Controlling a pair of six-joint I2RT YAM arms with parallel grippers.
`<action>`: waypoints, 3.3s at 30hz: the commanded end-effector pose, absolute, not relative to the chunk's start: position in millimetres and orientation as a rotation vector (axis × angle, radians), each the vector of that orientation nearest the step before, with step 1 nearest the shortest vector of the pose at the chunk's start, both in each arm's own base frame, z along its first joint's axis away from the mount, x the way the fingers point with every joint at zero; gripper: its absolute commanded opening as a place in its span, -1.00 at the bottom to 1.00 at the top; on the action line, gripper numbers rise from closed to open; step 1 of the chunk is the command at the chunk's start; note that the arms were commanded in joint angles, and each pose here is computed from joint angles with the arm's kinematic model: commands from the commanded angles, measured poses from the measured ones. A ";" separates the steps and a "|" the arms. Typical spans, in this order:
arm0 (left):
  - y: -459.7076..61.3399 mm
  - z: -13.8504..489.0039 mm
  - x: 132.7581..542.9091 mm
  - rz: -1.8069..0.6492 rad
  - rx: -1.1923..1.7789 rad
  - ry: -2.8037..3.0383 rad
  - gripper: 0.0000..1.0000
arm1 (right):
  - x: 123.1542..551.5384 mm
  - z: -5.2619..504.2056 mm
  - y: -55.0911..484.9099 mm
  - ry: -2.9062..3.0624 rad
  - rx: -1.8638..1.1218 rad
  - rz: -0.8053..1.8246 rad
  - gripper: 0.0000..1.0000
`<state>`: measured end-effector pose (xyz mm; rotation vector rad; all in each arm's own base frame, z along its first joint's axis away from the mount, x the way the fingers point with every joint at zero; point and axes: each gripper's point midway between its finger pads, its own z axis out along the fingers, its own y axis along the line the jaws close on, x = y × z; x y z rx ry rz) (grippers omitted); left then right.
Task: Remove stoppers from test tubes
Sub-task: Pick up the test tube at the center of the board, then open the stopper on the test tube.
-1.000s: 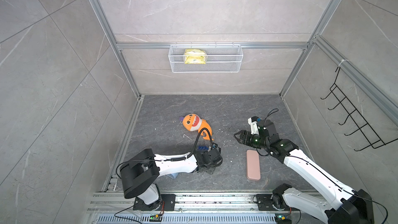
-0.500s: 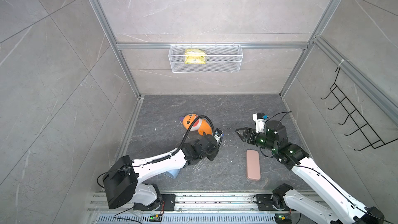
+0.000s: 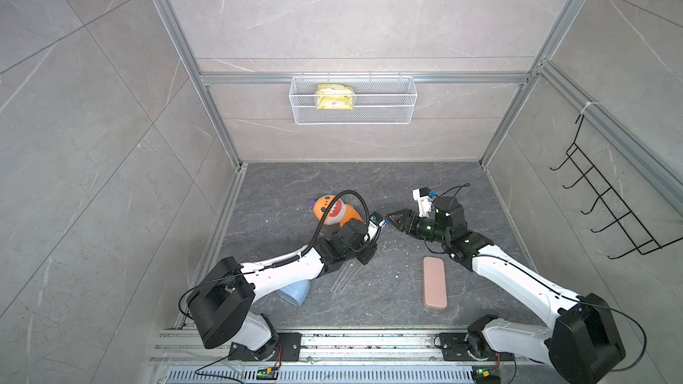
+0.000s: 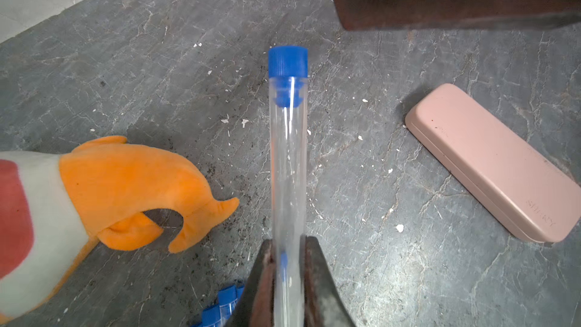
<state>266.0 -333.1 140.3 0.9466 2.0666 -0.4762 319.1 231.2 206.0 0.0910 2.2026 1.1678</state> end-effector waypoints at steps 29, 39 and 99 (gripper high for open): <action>-356.4 169.5 263.5 -0.653 0.955 1.968 -1.00 | 351.1 196.6 243.9 2.152 0.163 1.308 -0.17; -357.8 172.9 267.8 -0.661 0.934 1.962 -1.00 | 350.9 190.6 244.7 2.163 0.171 1.314 -0.31; -360.9 183.1 266.2 -0.719 0.924 1.952 -1.00 | 359.4 172.9 225.8 2.196 0.176 1.102 -1.00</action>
